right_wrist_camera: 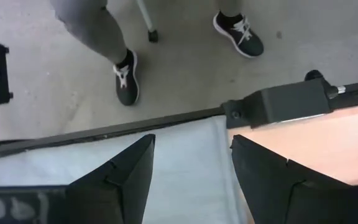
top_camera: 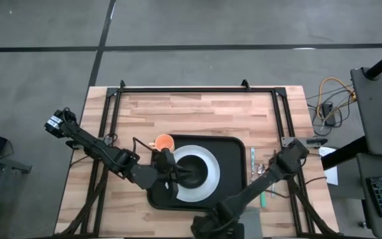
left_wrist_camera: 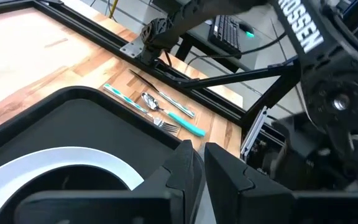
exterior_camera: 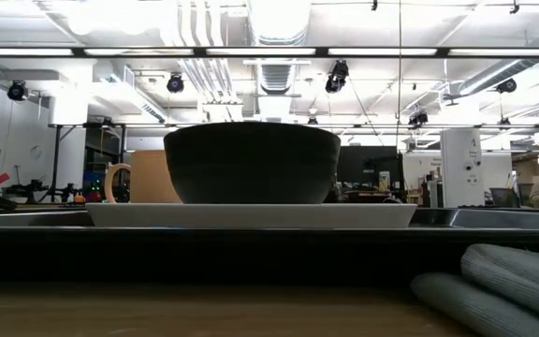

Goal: Set up tray
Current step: Put the gray napkin on the black tray

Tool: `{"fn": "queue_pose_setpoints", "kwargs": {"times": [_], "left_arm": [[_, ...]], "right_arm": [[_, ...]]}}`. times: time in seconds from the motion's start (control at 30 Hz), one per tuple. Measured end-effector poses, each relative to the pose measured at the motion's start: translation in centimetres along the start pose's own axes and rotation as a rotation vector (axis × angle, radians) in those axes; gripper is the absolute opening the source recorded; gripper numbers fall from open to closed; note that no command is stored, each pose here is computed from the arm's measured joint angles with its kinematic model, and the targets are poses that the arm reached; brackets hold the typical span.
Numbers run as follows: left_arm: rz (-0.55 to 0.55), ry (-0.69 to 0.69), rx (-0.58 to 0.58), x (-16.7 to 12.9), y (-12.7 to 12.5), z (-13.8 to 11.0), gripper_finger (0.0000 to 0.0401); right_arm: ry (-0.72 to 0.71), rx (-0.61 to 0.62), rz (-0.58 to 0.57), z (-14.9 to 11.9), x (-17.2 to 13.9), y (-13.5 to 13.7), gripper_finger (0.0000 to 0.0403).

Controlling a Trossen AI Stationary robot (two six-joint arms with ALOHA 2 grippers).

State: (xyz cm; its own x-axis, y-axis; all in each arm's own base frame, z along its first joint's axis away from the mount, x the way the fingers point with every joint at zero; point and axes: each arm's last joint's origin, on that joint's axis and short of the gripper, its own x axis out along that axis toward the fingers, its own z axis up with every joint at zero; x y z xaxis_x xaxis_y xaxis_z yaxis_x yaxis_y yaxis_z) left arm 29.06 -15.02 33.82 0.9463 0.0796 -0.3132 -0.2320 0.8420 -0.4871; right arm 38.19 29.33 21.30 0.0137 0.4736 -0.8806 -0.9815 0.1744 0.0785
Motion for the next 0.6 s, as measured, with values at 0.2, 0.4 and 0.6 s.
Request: {"fn": "queue_pose_setpoints", "kwargs": {"times": [0.2,0.4,0.6], "left_arm": [[-0.001,0.009,0.004,0.0,0.0,-0.1,0.0023],[-0.017,0.024,0.005,-0.1,-0.1,-0.2,0.0023],[-0.018,0.025,0.006,-0.1,-0.1,-0.2,0.0023]], "right_arm": [[0.028,-0.021,0.029,-0.4,0.4,-2.3,0.0203],[0.043,-0.068,0.037,-1.3,0.9,-3.9,0.0203],[0.071,-0.067,0.073,-2.3,2.6,-4.5,0.0203]]}}
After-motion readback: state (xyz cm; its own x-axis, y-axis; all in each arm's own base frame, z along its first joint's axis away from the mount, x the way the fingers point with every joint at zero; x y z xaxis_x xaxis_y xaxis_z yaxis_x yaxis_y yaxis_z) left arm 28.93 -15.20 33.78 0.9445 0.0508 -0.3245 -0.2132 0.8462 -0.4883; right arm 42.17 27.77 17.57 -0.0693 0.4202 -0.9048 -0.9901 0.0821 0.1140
